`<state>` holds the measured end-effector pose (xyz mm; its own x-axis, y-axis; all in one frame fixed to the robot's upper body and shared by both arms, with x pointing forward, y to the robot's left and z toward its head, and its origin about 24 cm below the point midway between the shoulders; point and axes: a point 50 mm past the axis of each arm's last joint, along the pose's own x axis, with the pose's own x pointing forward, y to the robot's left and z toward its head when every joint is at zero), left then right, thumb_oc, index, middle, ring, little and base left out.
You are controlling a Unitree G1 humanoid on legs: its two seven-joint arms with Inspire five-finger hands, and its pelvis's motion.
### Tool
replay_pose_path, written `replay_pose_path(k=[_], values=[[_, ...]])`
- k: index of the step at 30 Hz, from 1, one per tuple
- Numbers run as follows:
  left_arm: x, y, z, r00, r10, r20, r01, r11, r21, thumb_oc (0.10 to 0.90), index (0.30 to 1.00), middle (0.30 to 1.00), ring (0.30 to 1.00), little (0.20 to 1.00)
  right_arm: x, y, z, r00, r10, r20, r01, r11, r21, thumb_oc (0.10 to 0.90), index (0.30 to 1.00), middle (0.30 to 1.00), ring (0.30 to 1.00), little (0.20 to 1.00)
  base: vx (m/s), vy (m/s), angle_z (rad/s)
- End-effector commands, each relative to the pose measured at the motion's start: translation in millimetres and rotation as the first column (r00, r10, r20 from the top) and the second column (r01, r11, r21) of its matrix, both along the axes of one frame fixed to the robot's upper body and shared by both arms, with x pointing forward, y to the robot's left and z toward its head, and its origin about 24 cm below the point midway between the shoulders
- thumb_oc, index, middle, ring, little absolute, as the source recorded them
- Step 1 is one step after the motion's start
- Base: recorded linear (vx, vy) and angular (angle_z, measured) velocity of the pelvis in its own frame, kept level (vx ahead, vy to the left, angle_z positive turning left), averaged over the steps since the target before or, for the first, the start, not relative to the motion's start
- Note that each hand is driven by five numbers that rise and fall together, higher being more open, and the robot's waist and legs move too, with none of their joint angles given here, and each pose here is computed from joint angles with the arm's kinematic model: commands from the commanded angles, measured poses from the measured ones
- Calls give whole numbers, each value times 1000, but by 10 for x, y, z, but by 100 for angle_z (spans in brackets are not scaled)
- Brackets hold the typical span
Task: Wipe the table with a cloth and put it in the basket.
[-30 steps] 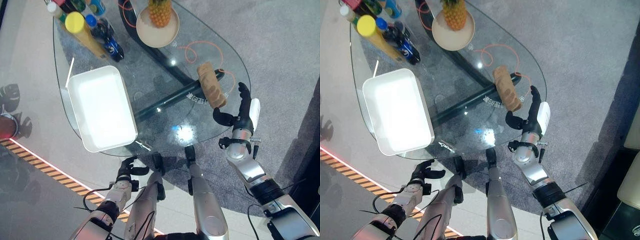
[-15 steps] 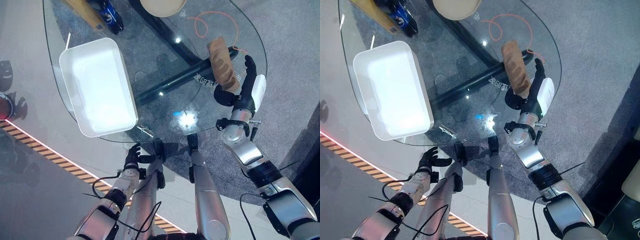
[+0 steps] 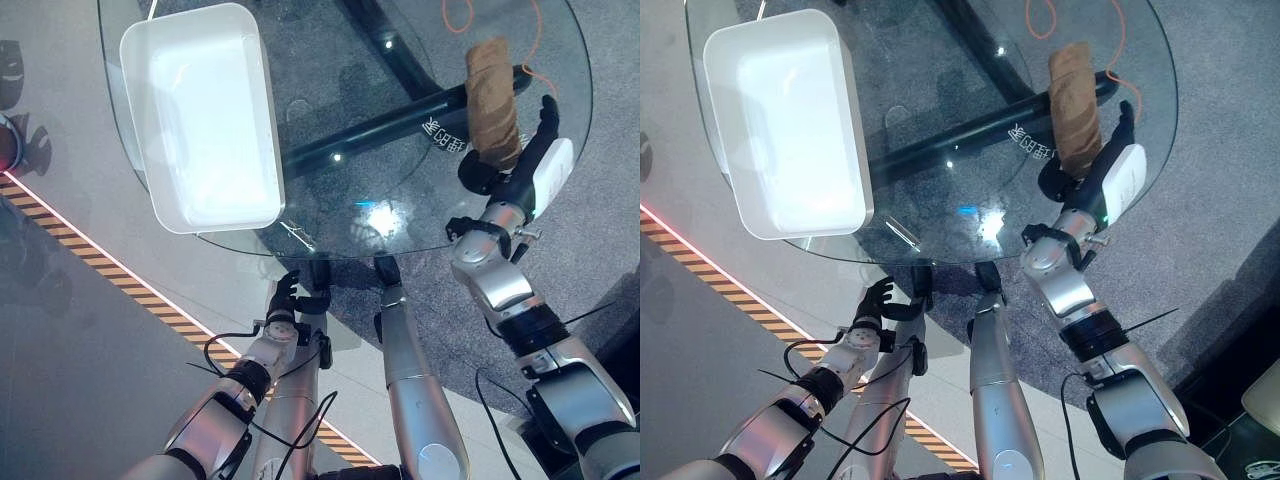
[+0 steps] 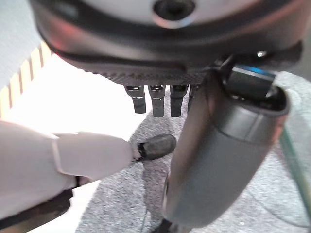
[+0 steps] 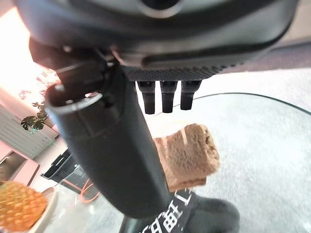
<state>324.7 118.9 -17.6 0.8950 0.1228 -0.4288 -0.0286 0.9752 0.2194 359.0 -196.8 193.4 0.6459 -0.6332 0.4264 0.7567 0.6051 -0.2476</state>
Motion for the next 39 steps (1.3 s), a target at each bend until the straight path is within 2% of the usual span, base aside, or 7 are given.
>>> replay_pose_path(k=[1, 15, 25, 26, 27, 28, 39], values=[[-48, 18, -93, 999, 23, -35, -24, 999, -30, 800, 900, 900, 900, 900, -34, -166, 505, 980, -48, 190, 52, 999, -12, 800, 900, 900, 900, 900, 0, 0, 0], [-53, 95, -93, 999, 18, -36, -19, 999, -27, 800, 900, 900, 900, 900, 62, -292, 627, 979, -89, 184, 77, 994, 71, 800, 900, 900, 900, 900, 16, -15, 1], [-32, 327, -84, 998, 57, -20, -57, 998, 10, 800, 900, 900, 900, 900, 191, -179, 391, 997, 43, 62, -55, 976, 211, 800, 900, 900, 900, 900, -2, -63, 2], [-23, 336, -72, 998, 58, -18, -58, 998, 12, 800, 900, 900, 900, 900, 202, -180, 385, 998, 51, 49, -60, 975, 215, 759, 865, 865, 865, 859, -14, -28, 3], [-18, 342, -66, 998, 58, -17, -58, 998, 13, 800, 900, 900, 900, 900, 210, -186, 381, 998, 51, 41, -59, 975, 213, 523, 662, 662, 662, 623, -4, -16, 6], [-14, 347, -61, 998, 58, -16, -57, 998, 15, 800, 900, 900, 900, 900, 217, -193, 378, 998, 52, 33, -58, 976, 212, 100, 300, 300, 300, 200, 4, -17, 7], [16, 393, -32, 998, 64, -20, -64, 998, 15, 800, 900, 900, 900, 900, 274, -239, 463, 999, 43, 2, -43, 982, 186, 100, 300, 300, 300, 200, 8, 7, 0]])
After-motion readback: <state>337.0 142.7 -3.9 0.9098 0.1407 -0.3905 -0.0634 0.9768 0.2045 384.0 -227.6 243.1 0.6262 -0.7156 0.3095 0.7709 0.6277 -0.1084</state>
